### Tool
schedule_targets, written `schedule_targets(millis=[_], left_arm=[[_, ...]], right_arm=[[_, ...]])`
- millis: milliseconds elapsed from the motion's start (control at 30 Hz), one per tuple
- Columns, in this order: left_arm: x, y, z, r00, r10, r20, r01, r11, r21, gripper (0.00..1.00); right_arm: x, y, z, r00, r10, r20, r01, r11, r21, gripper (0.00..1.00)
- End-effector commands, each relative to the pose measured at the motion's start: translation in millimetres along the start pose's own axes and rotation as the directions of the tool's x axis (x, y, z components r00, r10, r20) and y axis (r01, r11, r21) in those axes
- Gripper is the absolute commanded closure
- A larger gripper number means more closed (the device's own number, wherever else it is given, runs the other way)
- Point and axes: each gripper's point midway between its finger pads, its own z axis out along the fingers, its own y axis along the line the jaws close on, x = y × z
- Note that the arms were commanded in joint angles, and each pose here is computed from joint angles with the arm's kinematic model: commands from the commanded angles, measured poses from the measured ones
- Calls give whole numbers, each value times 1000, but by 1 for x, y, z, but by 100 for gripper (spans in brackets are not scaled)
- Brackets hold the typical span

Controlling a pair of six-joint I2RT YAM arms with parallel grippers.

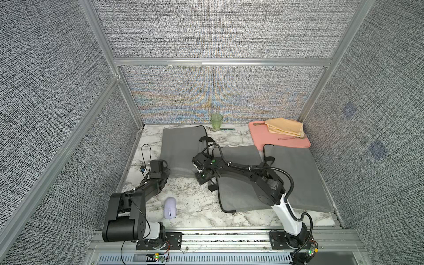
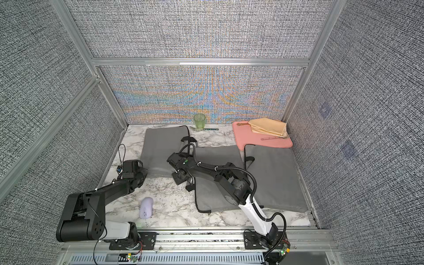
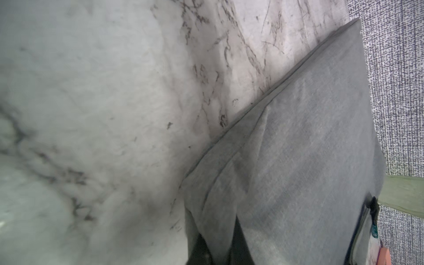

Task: Put the mouse into the laptop bag
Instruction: Unzip the zipper on the zippered laptop bag.

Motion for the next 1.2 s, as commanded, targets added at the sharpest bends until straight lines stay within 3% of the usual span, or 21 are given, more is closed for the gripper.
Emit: schedule_targets(millis=[0, 200, 300, 567, 733, 1000, 1167], left_arm=[[21, 27, -8, 996, -22, -88, 14, 996, -87, 100], [15, 32, -18, 998, -8, -67, -1, 992, -130, 100], [-2, 40, -25, 1000, 18, 7, -17, 981, -192, 100], [-34, 24, -46, 994, 72, 87, -54, 979, -195, 100], [-34, 20, -45, 996, 52, 74, -38, 983, -182, 100], [-20, 13, -40, 1000, 2, 3, -1, 990, -142, 100], [-18, 13, -39, 1000, 1, -11, -2, 990, -143, 100]], right_arm=[[-11, 40, 9, 1000, 24, 6, -23, 992, -123, 100], [-15, 91, 7, 1000, 3, 16, 0, 977, -213, 100], [-6, 100, -2, 999, -32, 20, 35, 980, -197, 100], [15, 55, -12, 999, -23, 39, 25, 997, -73, 100], [27, 34, -9, 1000, -14, 14, 15, 997, -82, 100], [27, 100, -4, 999, -54, 3, 53, 971, -235, 100], [18, 115, -4, 999, -48, 11, 49, 972, -229, 100]])
